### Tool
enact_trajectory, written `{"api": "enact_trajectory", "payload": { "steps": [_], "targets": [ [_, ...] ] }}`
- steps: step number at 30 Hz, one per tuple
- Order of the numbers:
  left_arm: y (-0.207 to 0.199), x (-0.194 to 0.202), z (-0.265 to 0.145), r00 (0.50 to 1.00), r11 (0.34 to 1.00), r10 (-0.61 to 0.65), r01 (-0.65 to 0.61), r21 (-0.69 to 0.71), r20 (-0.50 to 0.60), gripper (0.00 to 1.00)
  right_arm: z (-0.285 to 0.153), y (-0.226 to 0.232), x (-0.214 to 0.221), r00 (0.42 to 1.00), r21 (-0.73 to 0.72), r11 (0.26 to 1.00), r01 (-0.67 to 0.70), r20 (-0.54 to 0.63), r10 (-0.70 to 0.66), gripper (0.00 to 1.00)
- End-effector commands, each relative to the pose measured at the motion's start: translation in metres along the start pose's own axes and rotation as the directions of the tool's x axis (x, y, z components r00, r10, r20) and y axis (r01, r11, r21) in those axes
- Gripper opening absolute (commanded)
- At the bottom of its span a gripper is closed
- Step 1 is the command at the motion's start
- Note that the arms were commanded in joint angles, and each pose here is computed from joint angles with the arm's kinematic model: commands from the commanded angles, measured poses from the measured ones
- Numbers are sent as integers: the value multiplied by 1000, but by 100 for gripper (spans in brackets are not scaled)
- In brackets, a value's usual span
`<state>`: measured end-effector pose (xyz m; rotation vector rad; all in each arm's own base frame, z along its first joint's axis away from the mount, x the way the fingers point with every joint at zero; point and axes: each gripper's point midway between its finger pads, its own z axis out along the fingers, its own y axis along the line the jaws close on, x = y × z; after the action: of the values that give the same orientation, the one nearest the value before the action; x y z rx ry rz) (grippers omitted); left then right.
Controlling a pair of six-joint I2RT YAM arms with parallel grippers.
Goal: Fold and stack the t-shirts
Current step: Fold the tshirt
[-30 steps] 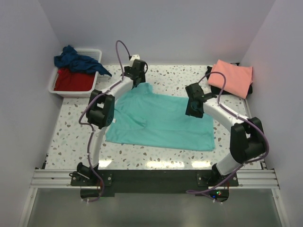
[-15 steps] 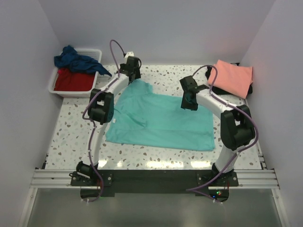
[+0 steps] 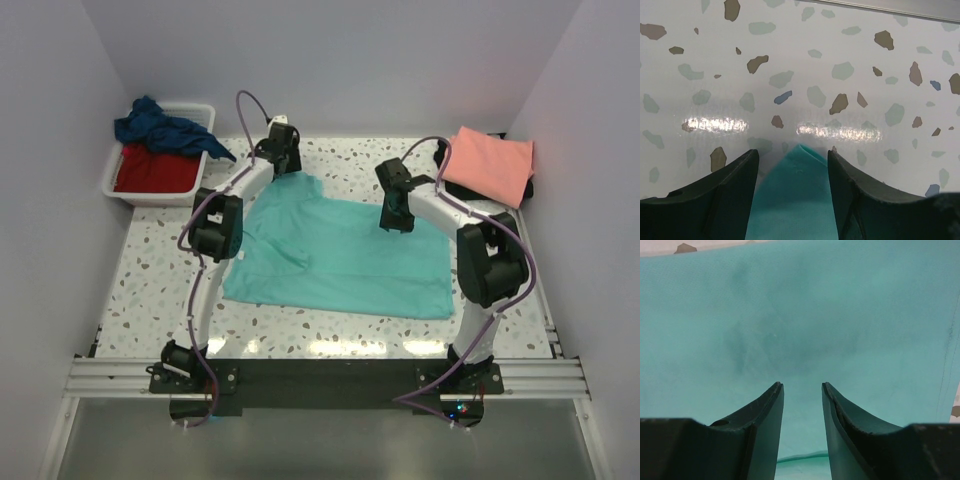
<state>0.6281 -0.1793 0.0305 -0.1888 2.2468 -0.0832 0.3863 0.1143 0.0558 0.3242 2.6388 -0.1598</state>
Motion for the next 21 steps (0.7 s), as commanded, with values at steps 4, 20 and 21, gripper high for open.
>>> {"api": "enact_trajectory", "payload": {
  "steps": [4, 20, 21],
  "targets": [
    [-3, -3, -2, 1000, 1000, -9, 10, 24, -22, 53, -5, 4, -13, 1000, 6, 1000, -14, 27, 13, 40],
    [-4, -6, -5, 1000, 999, 7, -7, 38, -13, 13, -9, -8, -10, 999, 52, 998, -33, 33, 31, 38],
    [-3, -7, -7, 1000, 999, 7, -7, 35, -10, 8, -10, -8, -11, 999, 56, 998, -36, 39, 33, 38]
  ]
}}
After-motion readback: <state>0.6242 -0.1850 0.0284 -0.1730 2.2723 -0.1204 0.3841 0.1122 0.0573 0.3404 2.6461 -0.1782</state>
